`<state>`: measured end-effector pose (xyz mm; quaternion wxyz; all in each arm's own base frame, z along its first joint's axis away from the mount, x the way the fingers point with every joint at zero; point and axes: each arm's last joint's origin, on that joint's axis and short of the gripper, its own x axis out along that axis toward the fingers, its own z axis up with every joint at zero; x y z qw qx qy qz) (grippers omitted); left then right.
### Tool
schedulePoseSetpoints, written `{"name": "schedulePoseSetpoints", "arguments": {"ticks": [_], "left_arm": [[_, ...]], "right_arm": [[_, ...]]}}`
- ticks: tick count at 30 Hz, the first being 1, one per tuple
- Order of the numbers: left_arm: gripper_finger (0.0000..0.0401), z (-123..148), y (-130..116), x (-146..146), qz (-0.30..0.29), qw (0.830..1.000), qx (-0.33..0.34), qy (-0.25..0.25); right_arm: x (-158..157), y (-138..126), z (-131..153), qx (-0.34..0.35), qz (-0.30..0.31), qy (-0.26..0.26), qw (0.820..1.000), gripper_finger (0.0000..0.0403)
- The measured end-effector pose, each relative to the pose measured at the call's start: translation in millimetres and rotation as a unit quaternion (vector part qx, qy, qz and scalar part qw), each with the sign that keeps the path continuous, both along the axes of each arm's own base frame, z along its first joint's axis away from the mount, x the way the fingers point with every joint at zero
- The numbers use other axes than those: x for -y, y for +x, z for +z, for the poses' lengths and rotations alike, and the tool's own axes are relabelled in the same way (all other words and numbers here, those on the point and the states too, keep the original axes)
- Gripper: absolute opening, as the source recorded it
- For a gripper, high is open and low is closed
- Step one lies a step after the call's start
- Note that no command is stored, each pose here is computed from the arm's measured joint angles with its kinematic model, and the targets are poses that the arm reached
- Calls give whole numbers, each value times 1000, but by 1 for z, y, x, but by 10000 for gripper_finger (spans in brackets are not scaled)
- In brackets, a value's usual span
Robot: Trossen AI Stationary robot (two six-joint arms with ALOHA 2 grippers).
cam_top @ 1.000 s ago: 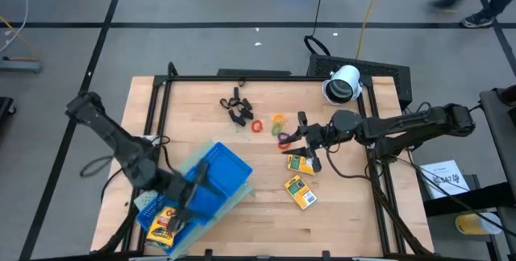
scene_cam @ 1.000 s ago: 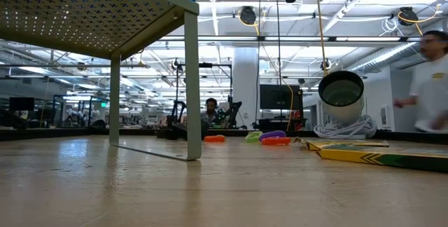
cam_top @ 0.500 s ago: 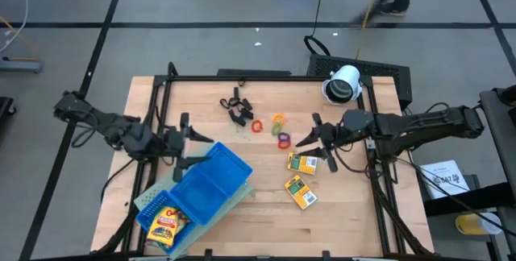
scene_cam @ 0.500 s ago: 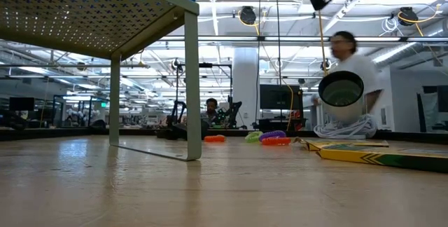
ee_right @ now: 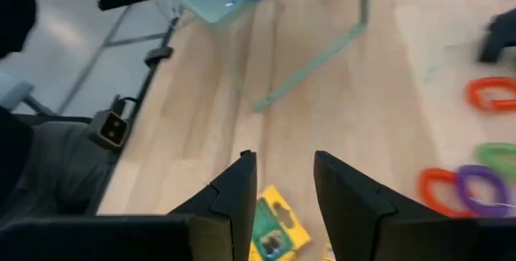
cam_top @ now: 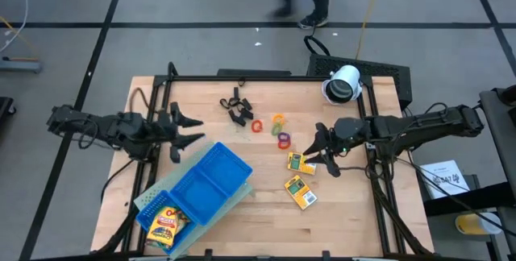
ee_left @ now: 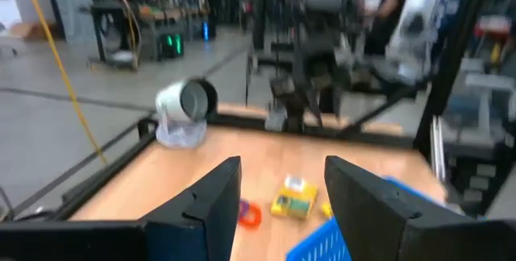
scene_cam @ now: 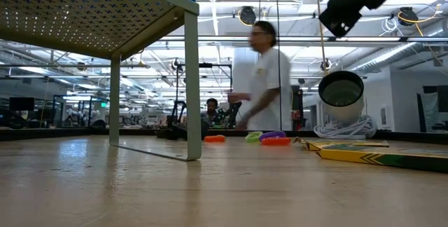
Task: Pick & Place Office Desk Supplies
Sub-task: Put the yellow crayon box into the bottom blue basket on the shelf
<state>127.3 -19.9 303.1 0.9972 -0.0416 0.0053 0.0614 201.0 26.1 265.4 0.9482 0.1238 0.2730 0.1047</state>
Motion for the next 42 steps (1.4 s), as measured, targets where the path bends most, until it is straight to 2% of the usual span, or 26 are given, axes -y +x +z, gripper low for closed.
{"name": "schedulePoseSetpoints", "arguments": {"ticks": [4, 8, 13, 20, 26, 32, 38, 42], "left_arm": [[187, -9, -13, -4, -11, 999, 35, -9], [187, -21, -15, -4, -11, 998, 38, -48], [186, -34, -9, -3, -13, 995, 16, -99], [187, -47, 5, 1, -6, 993, -30, -118], [186, -54, 15, 3, -1, 990, -59, -129], [186, -57, 18, 4, 1, 989, -71, -128], [187, -54, 17, 3, -2, 990, -54, -129], [187, -46, 14, 4, -12, 994, -22, -110]], "right_arm": [[-10, 3, -30, 40, 12, 29, 999, 114], [-17, 5, -65, 88, 16, 66, 994, 114], [-18, 14, -96, 14, 0, 77, 997, 126], [-20, 34, -124, -90, -7, 61, 994, 158], [-21, 34, -137, -157, 8, 105, 982, 159], [-21, 33, -142, -183, -11, 117, 976, 150], [-20, 30, -145, -210, -23, 120, 970, 153], [-17, 29, -141, -212, -16, 146, 966, 163]]}}
